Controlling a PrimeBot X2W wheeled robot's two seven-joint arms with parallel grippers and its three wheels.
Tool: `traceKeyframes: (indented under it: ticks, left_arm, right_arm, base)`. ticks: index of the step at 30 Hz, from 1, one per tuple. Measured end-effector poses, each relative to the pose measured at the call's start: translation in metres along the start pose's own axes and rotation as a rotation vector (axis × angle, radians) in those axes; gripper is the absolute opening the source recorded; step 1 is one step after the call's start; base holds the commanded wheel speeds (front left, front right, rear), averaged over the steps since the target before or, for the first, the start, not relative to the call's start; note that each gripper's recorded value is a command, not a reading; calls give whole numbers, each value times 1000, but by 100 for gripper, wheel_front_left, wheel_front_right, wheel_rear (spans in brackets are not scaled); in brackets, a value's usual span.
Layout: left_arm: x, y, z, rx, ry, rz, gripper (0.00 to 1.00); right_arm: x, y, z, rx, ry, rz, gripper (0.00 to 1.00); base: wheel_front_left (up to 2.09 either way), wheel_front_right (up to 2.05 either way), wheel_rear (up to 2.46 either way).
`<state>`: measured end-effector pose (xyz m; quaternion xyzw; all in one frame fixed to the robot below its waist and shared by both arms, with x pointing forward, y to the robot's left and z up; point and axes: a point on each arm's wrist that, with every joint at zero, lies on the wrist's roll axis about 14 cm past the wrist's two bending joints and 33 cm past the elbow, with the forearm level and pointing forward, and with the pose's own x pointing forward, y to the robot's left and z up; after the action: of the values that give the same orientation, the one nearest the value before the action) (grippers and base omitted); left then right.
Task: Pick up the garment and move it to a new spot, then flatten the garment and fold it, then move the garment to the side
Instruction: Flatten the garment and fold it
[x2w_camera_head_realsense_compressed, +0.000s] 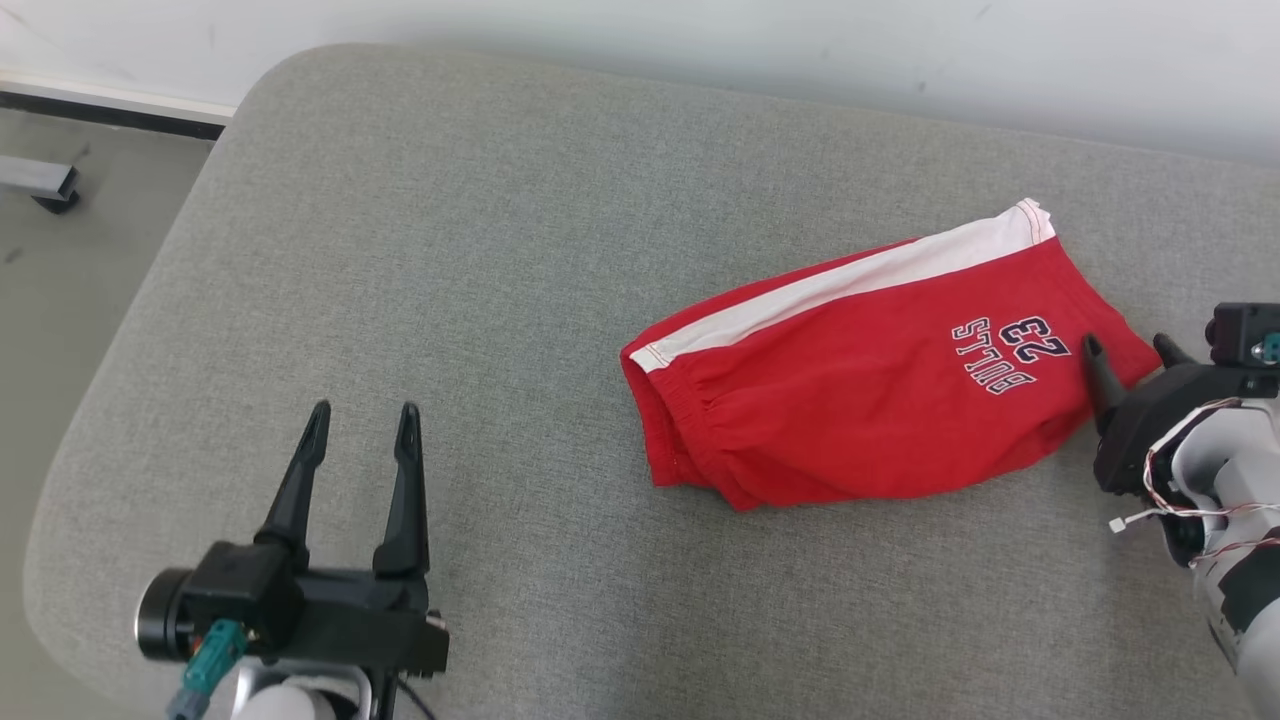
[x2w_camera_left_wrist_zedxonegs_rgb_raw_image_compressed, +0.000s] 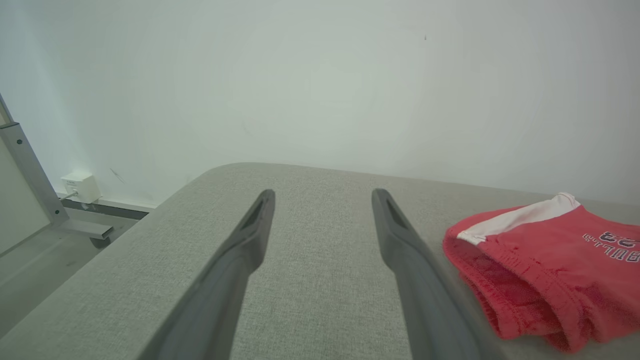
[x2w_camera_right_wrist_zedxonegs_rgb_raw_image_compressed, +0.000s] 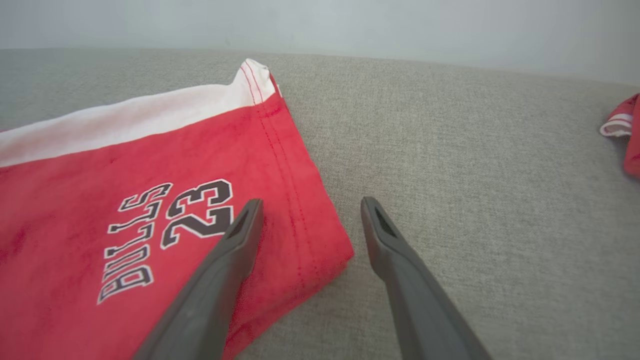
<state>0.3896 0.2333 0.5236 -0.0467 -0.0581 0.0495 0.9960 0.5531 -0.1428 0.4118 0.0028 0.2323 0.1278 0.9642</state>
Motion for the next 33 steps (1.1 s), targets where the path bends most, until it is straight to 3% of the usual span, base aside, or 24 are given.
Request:
traceKeyframes:
  ticks: [4, 5, 6, 7, 12, 16, 23, 33]
  left_arm:
    - [-8, 4, -9, 2, 25, 19, 100]
    - [-10, 4, -11, -1, 29, 19, 100]
    - [-11, 5, -11, -4, 28, 19, 100]
    - [-11, 4, -10, -5, 25, 14, 100]
    - [-15, 1, -14, -7, 34, 3, 100]
    - [-19, -2, -15, -12, 38, -7, 100]
    - [-34, -4, -15, -20, 38, -14, 100]
    - [-37, -21, -7, -61, 9, -62, 100]
  right_arm:
    - [0, 3, -12, 16, 42, 0, 100]
    - [0, 4, -16, 24, 56, -1, 58]
    - [-1, 4, -19, 32, 68, -3, 36]
    - [-2, 5, -22, 39, 80, -4, 0]
    - [-7, 8, -27, 70, 86, -3, 0]
    - [-15, 5, -17, 113, 11, -12, 0]
    - [-51, 0, -27, 171, -61, -16, 0]
    - [-123, -72, -54, 251, -105, -176, 0]
  base:
    - [0, 0, 0]
    - [0, 0, 0]
    - [0, 0, 0]
    - [0, 0, 0]
    - [0, 0, 0]
    - [0, 0, 0]
    - [0, 0, 0]
    - [0, 0, 0]
